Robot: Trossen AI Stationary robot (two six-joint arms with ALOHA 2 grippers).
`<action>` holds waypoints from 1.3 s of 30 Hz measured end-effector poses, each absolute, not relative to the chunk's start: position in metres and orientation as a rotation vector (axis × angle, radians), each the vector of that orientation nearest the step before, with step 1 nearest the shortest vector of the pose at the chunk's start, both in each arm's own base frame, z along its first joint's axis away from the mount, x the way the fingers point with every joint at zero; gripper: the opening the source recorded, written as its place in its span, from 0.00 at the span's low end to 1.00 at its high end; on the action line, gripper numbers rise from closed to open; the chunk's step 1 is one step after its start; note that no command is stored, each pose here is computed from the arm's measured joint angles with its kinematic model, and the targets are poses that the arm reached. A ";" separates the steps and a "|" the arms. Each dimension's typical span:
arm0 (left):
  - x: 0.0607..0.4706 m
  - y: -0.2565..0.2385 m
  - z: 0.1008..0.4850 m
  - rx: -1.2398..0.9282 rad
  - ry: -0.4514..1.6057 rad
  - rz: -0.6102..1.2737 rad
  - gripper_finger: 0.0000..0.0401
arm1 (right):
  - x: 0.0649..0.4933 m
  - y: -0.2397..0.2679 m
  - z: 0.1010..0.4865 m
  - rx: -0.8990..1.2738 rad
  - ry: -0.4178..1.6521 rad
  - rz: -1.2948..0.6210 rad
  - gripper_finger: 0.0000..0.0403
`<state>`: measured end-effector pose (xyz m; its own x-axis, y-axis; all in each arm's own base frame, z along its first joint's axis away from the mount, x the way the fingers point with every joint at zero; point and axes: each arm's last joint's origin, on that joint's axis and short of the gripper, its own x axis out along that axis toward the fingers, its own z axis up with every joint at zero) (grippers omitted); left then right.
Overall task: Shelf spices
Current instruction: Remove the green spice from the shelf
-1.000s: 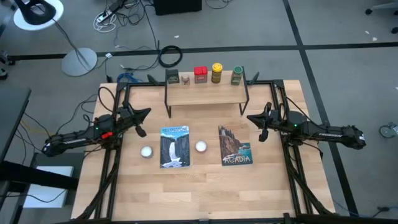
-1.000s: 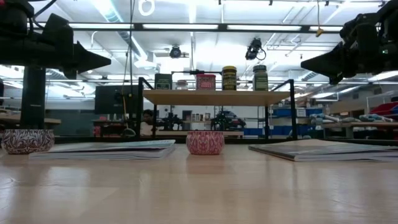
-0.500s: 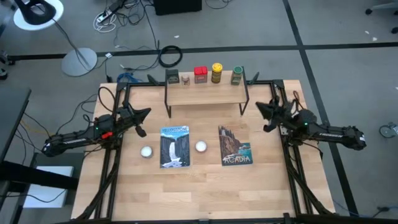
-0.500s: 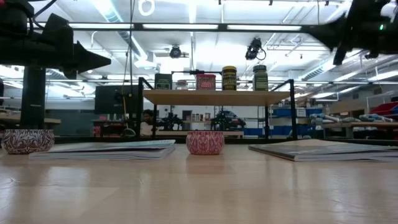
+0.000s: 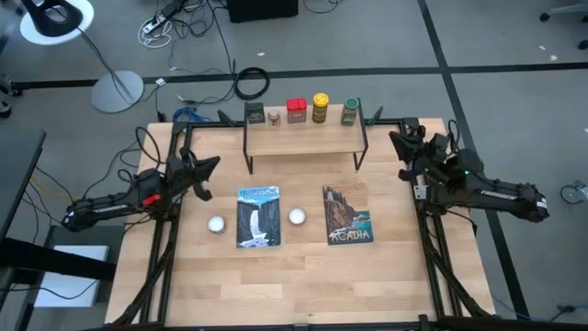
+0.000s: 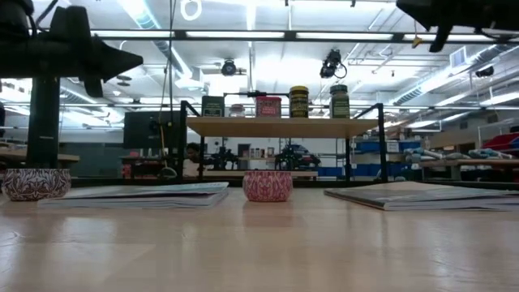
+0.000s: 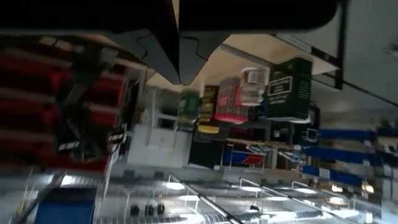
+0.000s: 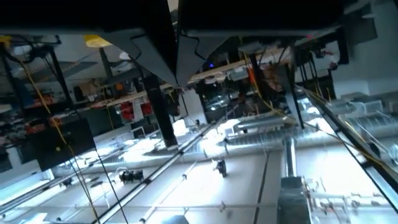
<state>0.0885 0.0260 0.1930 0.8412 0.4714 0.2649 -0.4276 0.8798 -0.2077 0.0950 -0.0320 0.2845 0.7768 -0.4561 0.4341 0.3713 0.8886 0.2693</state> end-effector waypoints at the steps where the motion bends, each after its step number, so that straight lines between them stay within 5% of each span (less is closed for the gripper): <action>1: 0.088 0.026 0.194 -0.174 -0.332 0.471 0.00 | 0.098 -0.034 0.289 0.170 -0.490 -0.461 0.03; 16: 0.088 0.024 0.197 -0.293 -0.388 0.366 0.00 | 0.166 -0.100 0.363 0.102 -0.078 -0.467 0.03; 39: 0.082 0.020 0.223 -0.269 -0.631 0.218 0.00 | 0.162 -0.153 0.352 0.071 0.065 -0.597 0.03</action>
<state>0.0823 0.0196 0.2232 0.7869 0.2808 0.5495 -0.1181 0.9425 -0.3125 0.1620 -0.1535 0.3523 0.8250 -0.5592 -0.0813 0.5637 0.8246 0.0481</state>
